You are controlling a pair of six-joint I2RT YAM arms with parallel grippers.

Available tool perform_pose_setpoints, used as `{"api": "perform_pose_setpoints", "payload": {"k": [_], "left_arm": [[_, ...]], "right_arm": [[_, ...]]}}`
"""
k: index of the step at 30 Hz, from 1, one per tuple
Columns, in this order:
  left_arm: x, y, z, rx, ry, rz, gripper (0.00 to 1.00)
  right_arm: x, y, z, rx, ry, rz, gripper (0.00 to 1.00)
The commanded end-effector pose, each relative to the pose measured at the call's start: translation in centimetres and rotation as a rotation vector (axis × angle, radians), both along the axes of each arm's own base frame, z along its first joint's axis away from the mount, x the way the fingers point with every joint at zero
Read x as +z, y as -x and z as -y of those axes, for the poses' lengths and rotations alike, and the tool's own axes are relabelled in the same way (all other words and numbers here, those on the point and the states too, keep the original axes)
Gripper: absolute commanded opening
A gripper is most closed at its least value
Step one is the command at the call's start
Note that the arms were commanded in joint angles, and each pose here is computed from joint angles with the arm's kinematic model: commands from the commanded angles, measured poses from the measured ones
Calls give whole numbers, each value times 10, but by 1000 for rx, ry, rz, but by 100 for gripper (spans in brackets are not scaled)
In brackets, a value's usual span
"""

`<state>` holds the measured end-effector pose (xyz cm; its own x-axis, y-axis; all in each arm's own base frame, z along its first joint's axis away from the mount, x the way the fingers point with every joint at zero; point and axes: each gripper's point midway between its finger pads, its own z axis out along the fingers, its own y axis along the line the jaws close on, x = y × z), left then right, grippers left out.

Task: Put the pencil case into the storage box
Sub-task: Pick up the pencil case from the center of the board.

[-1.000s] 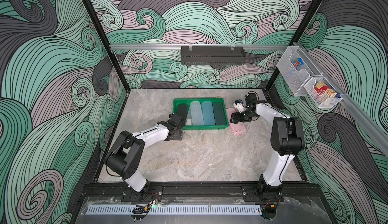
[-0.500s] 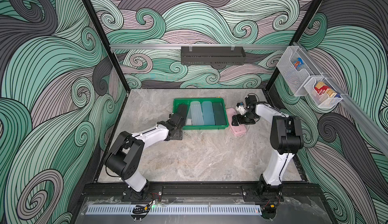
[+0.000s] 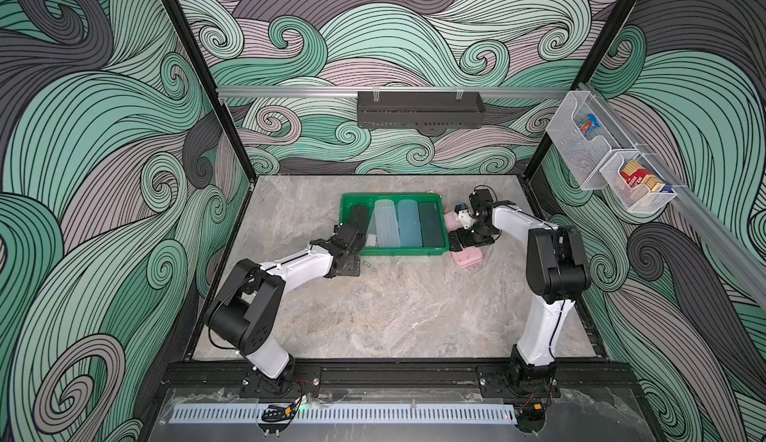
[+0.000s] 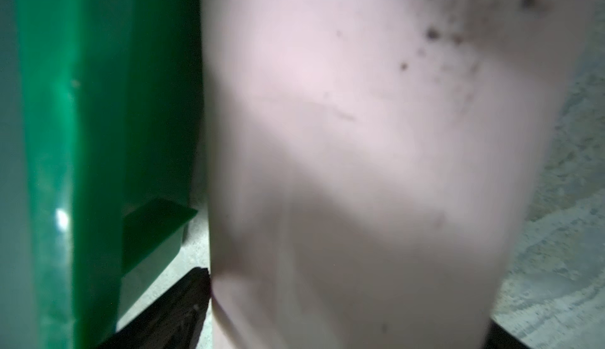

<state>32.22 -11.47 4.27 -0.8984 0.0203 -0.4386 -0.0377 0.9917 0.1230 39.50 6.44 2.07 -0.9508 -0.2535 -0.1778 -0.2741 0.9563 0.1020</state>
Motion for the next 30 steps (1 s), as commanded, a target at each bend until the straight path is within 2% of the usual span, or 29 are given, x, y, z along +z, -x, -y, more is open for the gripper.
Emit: {"api": "perform_pose_setpoints", "payload": {"k": [1, 6, 11, 14, 21, 26, 30], "left_arm": [[3, 0, -3, 3, 3, 11, 99], [5, 0, -4, 3, 1, 15, 99], [6, 2, -4, 2, 1, 15, 99], [6, 2, -5, 3, 1, 15, 99], [9, 4, -5, 3, 6, 22, 99], [9, 5, -6, 5, 7, 21, 99], [8, 5, -6, 6, 9, 24, 99]], "right_arm": [[-21, 16, -7, 16, -19, -81, 98], [-17, 18, -9, 1, -42, -79, 84], [-1, 16, -14, -37, -133, -60, 62], [11, 15, -14, -65, -191, -42, 59], [39, 15, -12, -109, -301, 2, 58], [44, 17, -16, -146, -401, -16, 46], [42, 18, -26, -165, -501, -44, 43]]}}
